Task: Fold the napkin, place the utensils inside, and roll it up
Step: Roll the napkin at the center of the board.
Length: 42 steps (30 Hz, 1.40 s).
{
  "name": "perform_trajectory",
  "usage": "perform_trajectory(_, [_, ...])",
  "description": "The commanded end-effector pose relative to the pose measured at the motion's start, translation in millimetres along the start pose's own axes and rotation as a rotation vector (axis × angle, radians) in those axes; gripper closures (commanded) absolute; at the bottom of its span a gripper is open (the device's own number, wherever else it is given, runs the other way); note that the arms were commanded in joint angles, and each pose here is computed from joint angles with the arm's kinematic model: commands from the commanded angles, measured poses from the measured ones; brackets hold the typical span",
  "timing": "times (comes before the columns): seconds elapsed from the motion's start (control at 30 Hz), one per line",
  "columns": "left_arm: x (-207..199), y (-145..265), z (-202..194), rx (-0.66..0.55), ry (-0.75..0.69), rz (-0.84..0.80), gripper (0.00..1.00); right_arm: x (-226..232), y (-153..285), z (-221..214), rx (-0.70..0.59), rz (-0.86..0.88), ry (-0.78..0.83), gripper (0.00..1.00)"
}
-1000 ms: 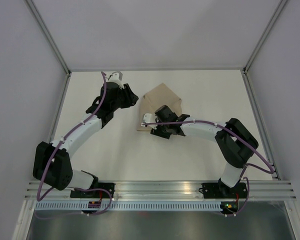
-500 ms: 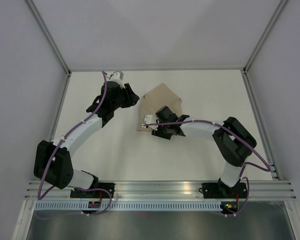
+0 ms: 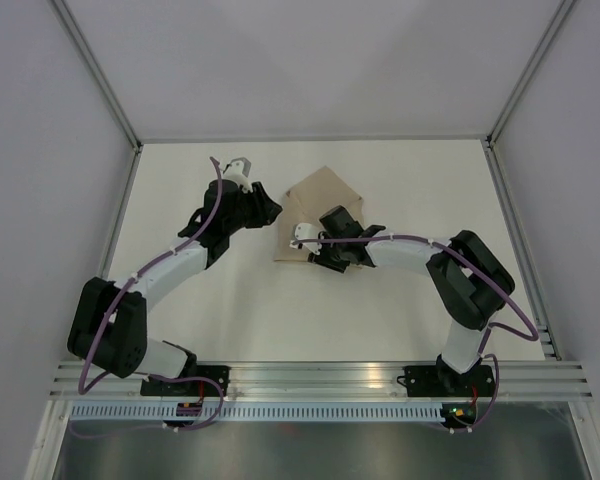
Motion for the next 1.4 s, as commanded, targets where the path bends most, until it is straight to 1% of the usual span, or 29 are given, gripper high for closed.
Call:
perform_trajectory(0.0, [-6.1, -3.9, 3.6, -0.075, -0.057, -0.075, 0.54, 14.1, -10.5, -23.1, 0.040, 0.076, 0.002, 0.52])
perform_trajectory(0.03, [-9.8, -4.2, 6.1, -0.096, -0.062, -0.098, 0.54, 16.2, -11.7, -25.8, 0.046, 0.087, 0.003, 0.52])
perform_trajectory(0.2, [-8.9, -6.2, -6.0, -0.104, -0.076, -0.124, 0.53, 20.8, -15.3, -34.3, 0.054, 0.133, 0.004, 0.54])
perform_trajectory(0.23, [-9.0, -6.6, -6.8, -0.106, -0.082, -0.126, 0.53, 22.8, -16.1, -36.2, 0.056, 0.148, 0.004, 0.55])
perform_trajectory(0.3, [-7.6, -7.0, -11.1, -0.104, -0.090, -0.124, 0.53, 23.1, -16.8, -39.8, 0.061, 0.160, 0.001, 0.61])
perform_trajectory(0.57, [-12.8, 0.3, -11.8, -0.151, -0.129, -0.154, 0.53, 25.6, -15.9, -52.2, 0.067, 0.223, -0.011, 0.71])
perform_trajectory(0.8, [-19.0, 15.3, -27.8, -0.197, -0.179, -0.177, 0.53, 26.2, -8.2, -54.5, 0.068, 0.325, -0.033, 0.80])
perform_trajectory(0.9, [-28.9, 18.2, -34.2, -0.220, -0.271, -0.171, 0.53, 29.3, -5.7, -60.5, 0.095, 0.395, -0.057, 0.82])
perform_trajectory(0.97, [-36.0, 17.4, -40.2, -0.229, -0.307, -0.163, 0.53, 27.7, -5.5, -62.8, 0.098, 0.415, -0.072, 0.83])
perform_trajectory(1.0, [-36.0, 17.2, -45.1, -0.229, -0.344, -0.158, 0.57, 28.4, -5.7, -65.0, 0.111, 0.434, -0.077, 0.83])
perform_trajectory(1.03, [-39.2, 17.3, -42.2, -0.263, -0.364, -0.159, 0.58, 29.9, -5.6, -64.5, 0.108, 0.452, -0.084, 0.83])
perform_trajectory(1.1, [-37.9, 17.3, -50.6, -0.277, -0.411, -0.126, 0.60, 29.4, -6.2, -66.6, 0.119, 0.475, -0.100, 0.84])
perform_trajectory(1.13, [-40.6, 19.1, -44.2, -0.323, -0.425, -0.123, 0.62, 30.4, -6.0, -65.9, 0.114, 0.491, -0.106, 0.84])
perform_trajectory(1.23, [-44.1, 25.1, -51.8, -0.363, -0.497, -0.140, 0.62, 29.4, -7.3, -69.3, 0.131, 0.526, -0.125, 0.85])
perform_trajectory(1.27, [-45.9, 27.7, -50.0, -0.395, -0.514, -0.151, 0.61, 28.5, -7.4, -70.3, 0.133, 0.534, -0.129, 0.85])
perform_trajectory(1.3, [-45.9, 27.0, -51.8, -0.400, -0.567, -0.154, 0.60, 27.1, -9.3, -70.7, 0.137, 0.543, -0.134, 0.85])
perform_trajectory(1.37, [-52.3, 25.8, -55.3, -0.408, -0.616, -0.172, 0.60, 24.9, -7.6, -70.9, 0.140, 0.565, -0.139, 0.85])
Point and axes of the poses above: each gripper's point midway between its finger pads, its own y axis back along the fingers, its own x axis along the line the jaws close on, z = x × y, the point moved 2 cm from there along y, back along the fingers, and after that the axes turned 4 degrees about -y, right-handed, at the moved point
